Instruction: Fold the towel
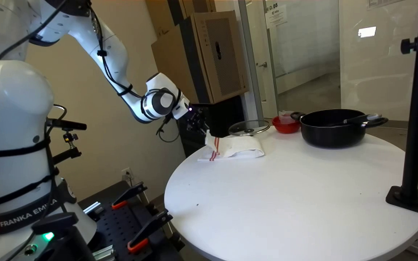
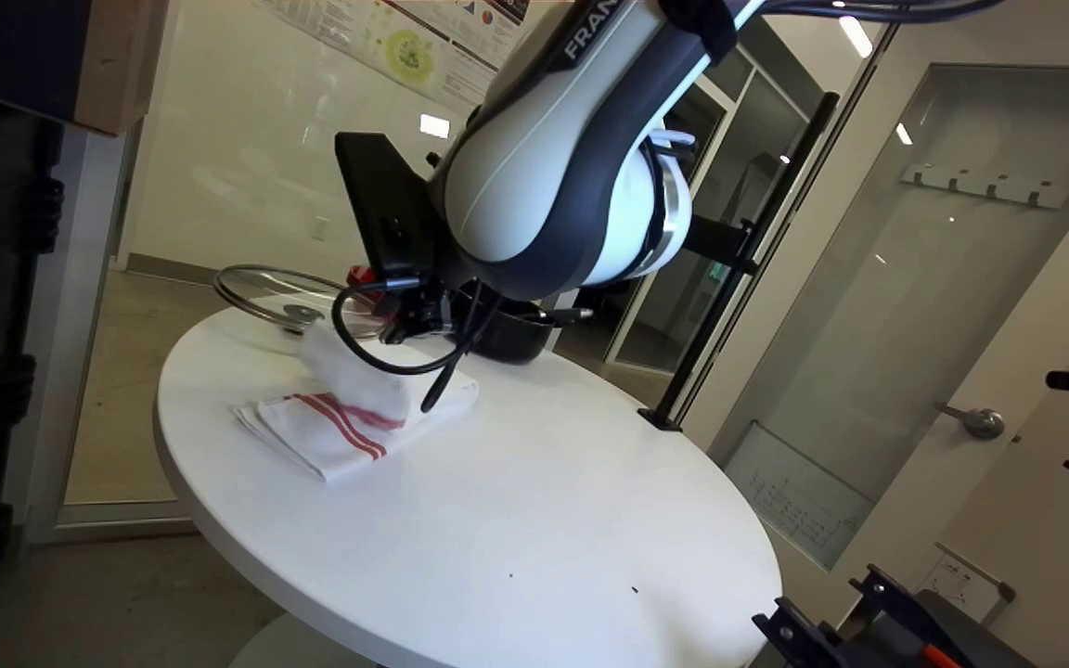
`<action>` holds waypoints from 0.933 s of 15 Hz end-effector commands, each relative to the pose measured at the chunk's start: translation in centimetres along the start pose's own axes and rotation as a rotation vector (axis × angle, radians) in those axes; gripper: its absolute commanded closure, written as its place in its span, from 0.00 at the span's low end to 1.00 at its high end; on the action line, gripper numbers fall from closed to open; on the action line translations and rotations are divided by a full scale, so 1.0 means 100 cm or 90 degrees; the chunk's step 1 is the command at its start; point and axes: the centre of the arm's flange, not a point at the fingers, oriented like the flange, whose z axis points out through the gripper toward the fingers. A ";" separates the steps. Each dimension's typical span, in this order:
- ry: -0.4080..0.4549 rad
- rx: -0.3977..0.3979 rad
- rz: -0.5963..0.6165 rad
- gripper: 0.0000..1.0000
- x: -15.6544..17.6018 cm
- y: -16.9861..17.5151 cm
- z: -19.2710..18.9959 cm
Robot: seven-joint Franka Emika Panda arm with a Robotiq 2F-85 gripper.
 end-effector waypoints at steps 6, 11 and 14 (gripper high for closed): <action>-0.019 -0.003 -0.038 0.01 0.043 0.035 0.006; 0.046 0.000 0.036 0.00 0.119 0.017 0.033; 0.086 -0.003 0.087 0.00 0.165 0.007 0.043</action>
